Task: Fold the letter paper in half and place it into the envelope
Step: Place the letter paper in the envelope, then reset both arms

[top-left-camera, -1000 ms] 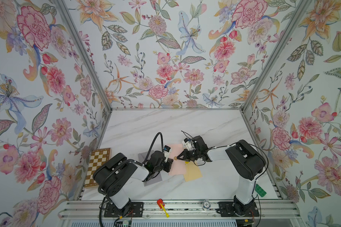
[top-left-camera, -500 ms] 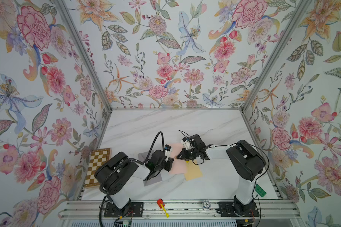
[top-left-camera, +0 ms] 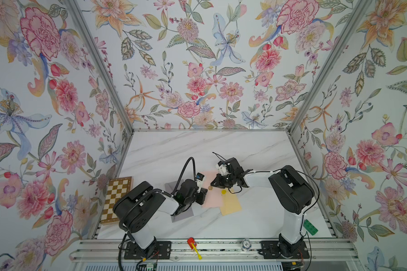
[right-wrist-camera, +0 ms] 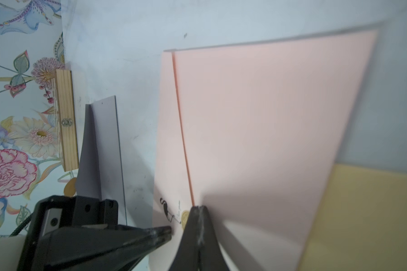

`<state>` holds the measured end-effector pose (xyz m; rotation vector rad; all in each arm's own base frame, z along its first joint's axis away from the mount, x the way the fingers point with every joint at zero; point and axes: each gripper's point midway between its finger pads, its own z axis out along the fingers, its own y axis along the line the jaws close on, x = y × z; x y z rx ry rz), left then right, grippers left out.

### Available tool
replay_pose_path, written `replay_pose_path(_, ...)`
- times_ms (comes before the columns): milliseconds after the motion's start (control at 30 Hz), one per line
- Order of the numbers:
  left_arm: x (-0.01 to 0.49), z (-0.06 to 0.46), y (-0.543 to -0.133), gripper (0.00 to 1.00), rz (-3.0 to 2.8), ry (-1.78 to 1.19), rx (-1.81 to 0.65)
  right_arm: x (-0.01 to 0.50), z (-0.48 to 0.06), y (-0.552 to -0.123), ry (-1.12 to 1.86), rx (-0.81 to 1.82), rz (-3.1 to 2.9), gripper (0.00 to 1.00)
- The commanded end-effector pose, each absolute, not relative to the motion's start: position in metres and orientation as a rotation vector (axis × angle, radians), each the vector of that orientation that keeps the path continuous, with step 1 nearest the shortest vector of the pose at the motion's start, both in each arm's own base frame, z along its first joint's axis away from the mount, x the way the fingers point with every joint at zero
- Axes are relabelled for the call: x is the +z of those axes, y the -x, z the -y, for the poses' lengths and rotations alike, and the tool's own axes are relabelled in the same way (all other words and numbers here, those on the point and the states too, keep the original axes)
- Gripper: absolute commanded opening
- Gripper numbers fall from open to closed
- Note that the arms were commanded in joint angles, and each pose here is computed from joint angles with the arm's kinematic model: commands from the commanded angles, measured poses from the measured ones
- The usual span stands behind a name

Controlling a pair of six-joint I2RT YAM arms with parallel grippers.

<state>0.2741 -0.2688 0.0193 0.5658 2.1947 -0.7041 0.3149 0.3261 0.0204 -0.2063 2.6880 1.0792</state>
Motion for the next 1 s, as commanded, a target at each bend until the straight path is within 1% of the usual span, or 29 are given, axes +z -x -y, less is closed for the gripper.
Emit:
replay_pose_path(0, -0.021, 0.243, -0.251, 0.00, -2.344, -0.557, -0.604, -0.019, -0.291, -0.316, 0.097, 0.821, -2.801, 0.03)
replay_pose_path(100, -0.002, 0.248, -0.258, 0.00, -2.277, -0.568, -0.613, 0.006, -0.309, -0.325, 0.170, 0.965, -2.673, 0.05)
replay_pose_path(200, 0.031, 0.257, -0.273, 0.00, -2.198, -0.606, -0.595, 0.043, -0.326, -0.333, 0.259, 1.103, -2.519, 0.06)
replay_pose_path(233, 0.045, 0.261, -0.278, 0.03, -2.166, -0.620, -0.588, 0.057, -0.330, -0.335, 0.289, 1.133, -2.467, 0.07)
replay_pose_path(267, 0.066, 0.266, -0.284, 0.13, -2.112, -0.631, -0.594, 0.072, -0.332, -0.338, 0.319, 1.148, -2.417, 0.08)
replay_pose_path(300, 0.079, 0.269, -0.287, 0.18, -2.080, -0.648, -0.594, 0.085, -0.333, -0.339, 0.349, 1.156, -2.376, 0.10)
replay_pose_path(333, 0.095, 0.273, -0.291, 0.19, -2.042, -0.662, -0.593, 0.099, -0.333, -0.341, 0.378, 1.151, -2.336, 0.12)
replay_pose_path(433, 0.140, 0.278, -0.300, 0.24, -1.952, -0.671, -0.577, 0.135, -0.322, -0.345, 0.440, 1.080, -2.243, 0.16)
replay_pose_path(467, 0.154, 0.275, -0.302, 0.26, -1.925, -0.658, -0.560, 0.145, -0.315, -0.346, 0.457, 1.026, -2.222, 0.18)
replay_pose_path(533, 0.177, 0.266, -0.305, 0.29, -1.875, -0.620, -0.519, 0.162, -0.295, -0.347, 0.488, 0.896, -2.183, 0.19)
replay_pose_path(600, 0.195, 0.250, -0.305, 0.30, -1.829, -0.575, -0.453, 0.174, -0.272, -0.347, 0.516, 0.759, -2.140, 0.24)
replay_pose_path(633, 0.202, 0.240, -0.304, 0.31, -1.809, -0.555, -0.409, 0.178, -0.257, -0.348, 0.513, 0.691, -2.122, 0.26)
replay_pose_path(667, 0.206, 0.228, -0.303, 0.31, -1.791, -0.536, -0.357, 0.181, -0.243, -0.348, 0.511, 0.635, -2.101, 0.26)
replay_pose_path(733, 0.213, 0.207, -0.299, 0.33, -1.755, -0.500, -0.270, 0.188, -0.214, -0.348, 0.477, 0.579, -2.070, 0.28)
replay_pose_path(800, 0.217, 0.192, -0.292, 0.35, -1.721, -0.507, -0.212, 0.194, -0.186, -0.347, 0.436, 0.529, -2.046, 0.34)
replay_pose_path(833, 0.221, 0.181, -0.289, 0.38, -1.708, -0.478, -0.179, 0.196, -0.171, -0.346, 0.415, 0.501, -2.031, 0.35)
replay_pose_path(867, 0.222, 0.169, -0.286, 0.47, -1.698, -0.438, -0.144, 0.197, -0.158, -0.344, 0.402, 0.470, -2.019, 0.36)
replay_pose_path(900, 0.223, 0.158, -0.283, 0.54, -1.686, -0.410, -0.113, 0.197, -0.147, -0.343, 0.386, 0.434, -2.004, 0.37)
replay_pose_path(967, 0.226, 0.136, -0.275, 0.74, -1.650, -0.344, -0.059, 0.191, -0.121, -0.342, 0.352, 0.354, -1.991, 0.41)
